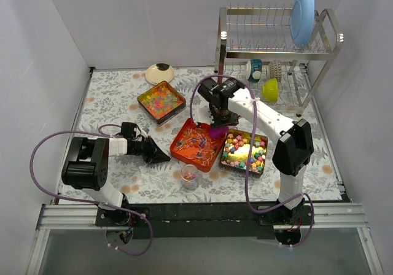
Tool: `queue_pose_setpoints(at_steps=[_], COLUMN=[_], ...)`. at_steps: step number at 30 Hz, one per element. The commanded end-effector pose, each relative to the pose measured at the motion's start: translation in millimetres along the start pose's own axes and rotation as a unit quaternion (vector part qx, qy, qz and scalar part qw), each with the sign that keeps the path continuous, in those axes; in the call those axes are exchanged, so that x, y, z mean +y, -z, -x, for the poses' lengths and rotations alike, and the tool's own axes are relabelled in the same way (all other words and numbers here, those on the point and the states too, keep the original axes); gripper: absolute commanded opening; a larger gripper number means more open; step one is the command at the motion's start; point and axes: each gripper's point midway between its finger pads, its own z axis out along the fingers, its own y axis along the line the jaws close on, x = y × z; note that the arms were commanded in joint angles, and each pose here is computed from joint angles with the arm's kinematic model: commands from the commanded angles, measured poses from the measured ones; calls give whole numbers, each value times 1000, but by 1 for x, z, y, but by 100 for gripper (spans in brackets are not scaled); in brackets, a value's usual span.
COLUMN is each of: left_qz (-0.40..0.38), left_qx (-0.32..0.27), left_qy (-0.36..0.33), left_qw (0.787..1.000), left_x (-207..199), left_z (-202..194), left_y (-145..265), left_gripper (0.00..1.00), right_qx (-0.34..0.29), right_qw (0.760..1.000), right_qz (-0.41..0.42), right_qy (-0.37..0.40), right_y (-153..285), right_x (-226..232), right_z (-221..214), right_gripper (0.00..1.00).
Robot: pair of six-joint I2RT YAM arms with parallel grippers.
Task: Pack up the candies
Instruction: Scoop the fake candies from the storage box.
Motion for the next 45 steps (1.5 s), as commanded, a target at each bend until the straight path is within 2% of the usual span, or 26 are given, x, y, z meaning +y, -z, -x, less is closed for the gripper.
queue_pose_setpoints(at_steps=[1, 8, 12, 17, 24, 29, 36, 45], left_qz=[-10, -14, -15, -14, -15, -19, -21, -22], left_qx=[-3, 12, 12, 12, 8, 5, 0, -4], left_qy=[-20, -36, -40, -41, -49, -54, -56, -52], left_qw=[1000, 999, 999, 999, 999, 998, 998, 998], left_x=[-11, -14, -15, -14, -17, -19, -20, -18], left_z=[9, 0, -1, -3, 0, 1, 0, -2], left_y=[-5, -15, -16, -16, -15, -14, -12, -12], left_gripper=[0, 0, 0, 0, 0, 0, 0, 0], right_qx=[47, 80, 47, 51, 58, 79, 109, 129], right_qw=[998, 995, 997, 997, 996, 993, 990, 987], right_qz=[-8, 7, 23, 25, -32, -42, -36, -12], right_qy=[38, 58, 54, 60, 65, 78, 80, 94], right_y=[-4, -26, -31, -34, -4, 6, 1, -20], right_x=[-6, -2, 3, 8, -13, -8, -10, -7], right_z=[-4, 10, 30, 36, 28, 11, -8, -9], right_gripper=[1, 1, 1, 1, 1, 1, 1, 1])
